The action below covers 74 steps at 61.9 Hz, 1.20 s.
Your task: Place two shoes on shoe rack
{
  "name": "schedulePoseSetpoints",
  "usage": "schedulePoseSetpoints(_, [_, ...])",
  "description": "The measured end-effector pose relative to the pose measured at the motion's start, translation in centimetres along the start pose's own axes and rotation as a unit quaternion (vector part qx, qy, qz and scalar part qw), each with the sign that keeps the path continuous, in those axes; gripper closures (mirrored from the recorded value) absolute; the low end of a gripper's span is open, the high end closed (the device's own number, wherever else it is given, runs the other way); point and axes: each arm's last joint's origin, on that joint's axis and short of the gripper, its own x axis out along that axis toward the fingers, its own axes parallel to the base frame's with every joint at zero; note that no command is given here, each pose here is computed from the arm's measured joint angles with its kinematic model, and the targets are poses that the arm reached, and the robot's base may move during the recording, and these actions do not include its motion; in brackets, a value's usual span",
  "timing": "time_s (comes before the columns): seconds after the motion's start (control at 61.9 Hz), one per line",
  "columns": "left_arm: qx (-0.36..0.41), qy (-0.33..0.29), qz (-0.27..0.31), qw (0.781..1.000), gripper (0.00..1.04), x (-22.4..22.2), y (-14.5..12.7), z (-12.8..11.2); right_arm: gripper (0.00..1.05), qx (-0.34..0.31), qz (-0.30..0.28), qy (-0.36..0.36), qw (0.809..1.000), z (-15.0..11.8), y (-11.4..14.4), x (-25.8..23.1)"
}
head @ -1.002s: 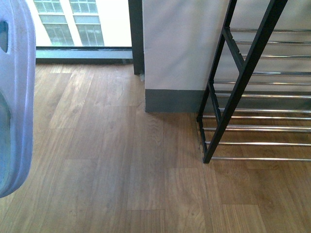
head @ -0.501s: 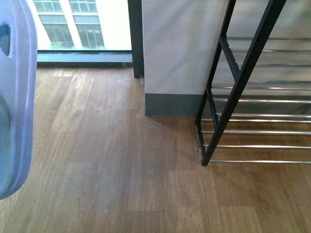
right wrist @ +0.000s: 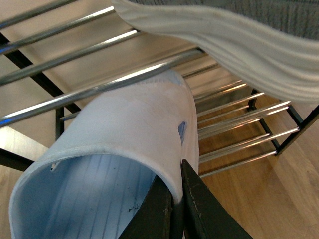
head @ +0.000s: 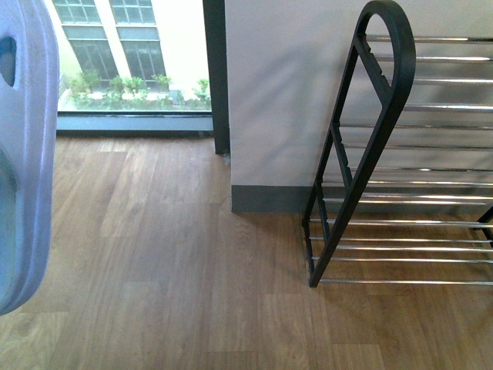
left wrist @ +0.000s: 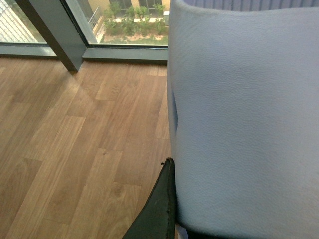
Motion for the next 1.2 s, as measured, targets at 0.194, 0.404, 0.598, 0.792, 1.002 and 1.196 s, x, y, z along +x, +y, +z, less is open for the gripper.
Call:
schedulePoseSetpoints(0.194, [0.000, 0.000, 0.000, 1.000, 1.03, 0.0, 0.0, 0.0, 1.03, -0.012, 0.037, -0.013, 0.999, -0.4, -0.2, 0.1])
schedulePoseSetpoints(0.404, [0.000, 0.001, -0.002, 1.000, 1.03, 0.0, 0.0, 0.0, 1.03, -0.052, 0.136, -0.035, 0.989, 0.9, -0.1, 1.2])
schedulePoseSetpoints(0.598, [0.000, 0.000, -0.001, 1.000, 1.03, 0.0, 0.0, 0.0, 1.03, -0.088, 0.162, -0.006, 0.983, 5.3, 1.0, 3.0])
schedulePoseSetpoints(0.792, [0.000, 0.000, 0.000, 1.000, 1.03, 0.0, 0.0, 0.0, 1.03, -0.103, 0.165, 0.012, 0.981, 4.5, 1.0, 2.9])
schedulePoseSetpoints(1.002, [0.000, 0.000, 0.000, 1.000, 1.03, 0.0, 0.0, 0.0, 1.03, -0.104, 0.185, 0.028, 0.977, 1.9, 0.6, 1.0])
schedulePoseSetpoints(1.196, [0.000, 0.000, 0.000, 1.000, 1.03, 0.0, 0.0, 0.0, 1.03, -0.096, 0.196, 0.029, 0.975, 1.1, 0.1, -1.0])
